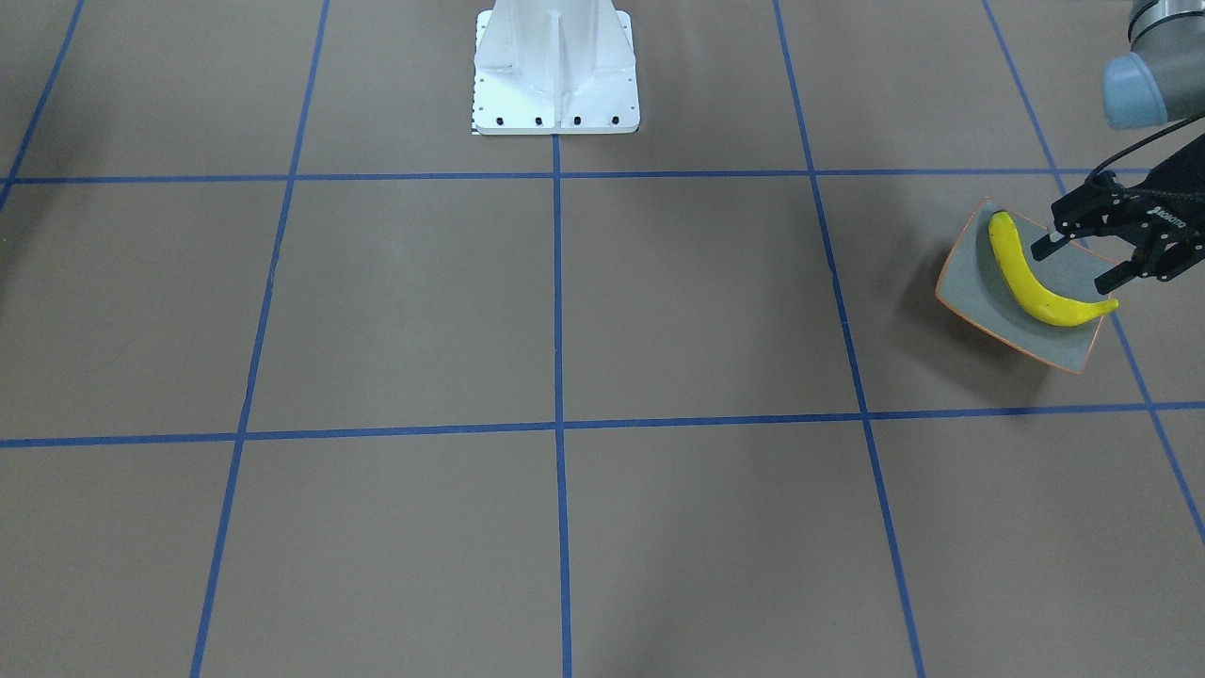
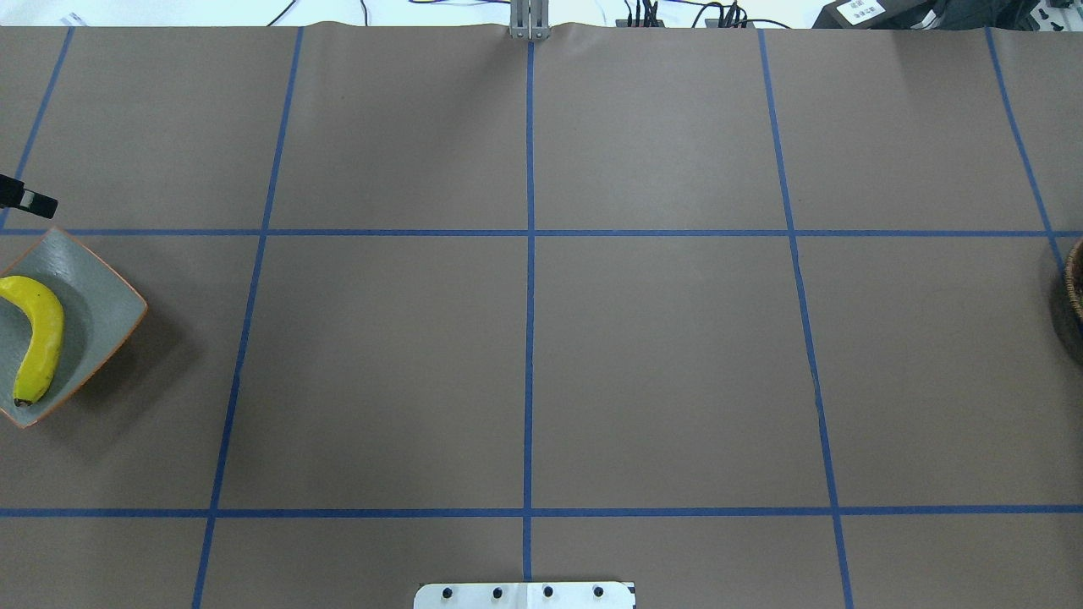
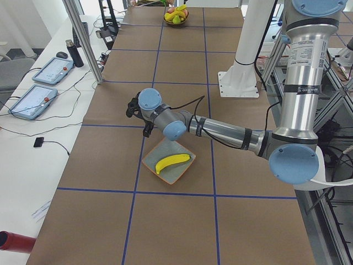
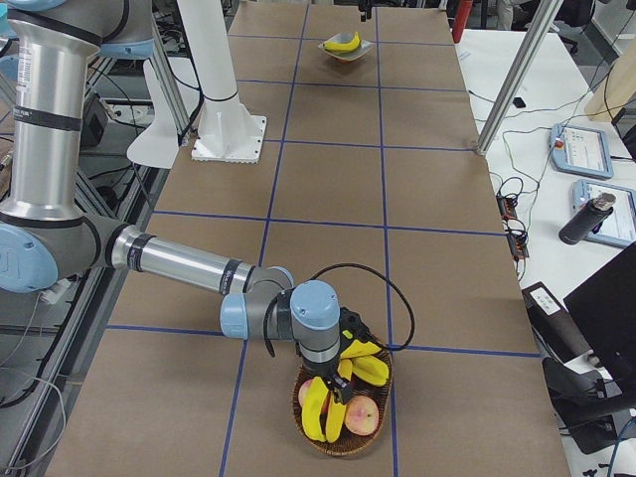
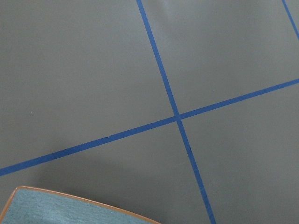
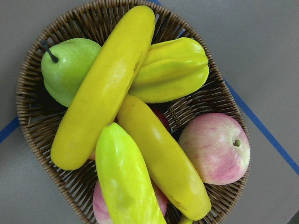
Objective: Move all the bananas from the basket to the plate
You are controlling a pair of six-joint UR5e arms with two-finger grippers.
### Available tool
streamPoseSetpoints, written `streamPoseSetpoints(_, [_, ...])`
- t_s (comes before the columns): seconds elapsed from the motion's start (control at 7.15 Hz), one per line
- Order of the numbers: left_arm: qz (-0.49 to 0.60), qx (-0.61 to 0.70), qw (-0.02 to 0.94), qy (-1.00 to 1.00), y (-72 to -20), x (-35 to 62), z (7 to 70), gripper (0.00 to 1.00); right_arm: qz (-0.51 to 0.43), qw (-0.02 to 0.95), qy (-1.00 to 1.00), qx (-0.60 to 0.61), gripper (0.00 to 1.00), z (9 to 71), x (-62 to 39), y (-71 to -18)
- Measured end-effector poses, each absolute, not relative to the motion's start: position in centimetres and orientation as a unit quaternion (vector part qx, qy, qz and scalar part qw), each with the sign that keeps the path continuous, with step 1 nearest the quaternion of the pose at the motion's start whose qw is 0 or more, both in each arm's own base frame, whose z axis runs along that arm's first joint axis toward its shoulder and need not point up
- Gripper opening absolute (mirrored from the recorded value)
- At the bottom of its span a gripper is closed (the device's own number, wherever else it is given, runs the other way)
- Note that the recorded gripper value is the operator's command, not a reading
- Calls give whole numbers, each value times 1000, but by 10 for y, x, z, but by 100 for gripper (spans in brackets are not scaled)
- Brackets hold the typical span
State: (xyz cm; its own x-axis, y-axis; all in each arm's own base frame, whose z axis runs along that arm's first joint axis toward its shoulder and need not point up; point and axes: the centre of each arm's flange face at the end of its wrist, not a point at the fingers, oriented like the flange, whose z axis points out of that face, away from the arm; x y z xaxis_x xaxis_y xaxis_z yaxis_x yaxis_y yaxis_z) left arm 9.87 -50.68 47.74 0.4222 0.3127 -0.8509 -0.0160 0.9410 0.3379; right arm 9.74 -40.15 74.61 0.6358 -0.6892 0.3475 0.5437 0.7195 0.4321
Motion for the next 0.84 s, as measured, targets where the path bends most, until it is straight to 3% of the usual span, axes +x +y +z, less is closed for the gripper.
streamPoseSetpoints(0.42, [98, 139, 832, 528, -507, 99, 478, 100, -339, 898, -229, 165, 98, 758, 80, -385])
streamPoseSetpoints(0.56, [98, 139, 832, 528, -507, 99, 479, 100, -347, 899, -205, 170, 90, 762, 75, -387])
streamPoseSetpoints(0.84, [97, 138, 832, 528, -506, 98, 481, 100, -356, 898, -190, 175, 87, 768, 69, -392])
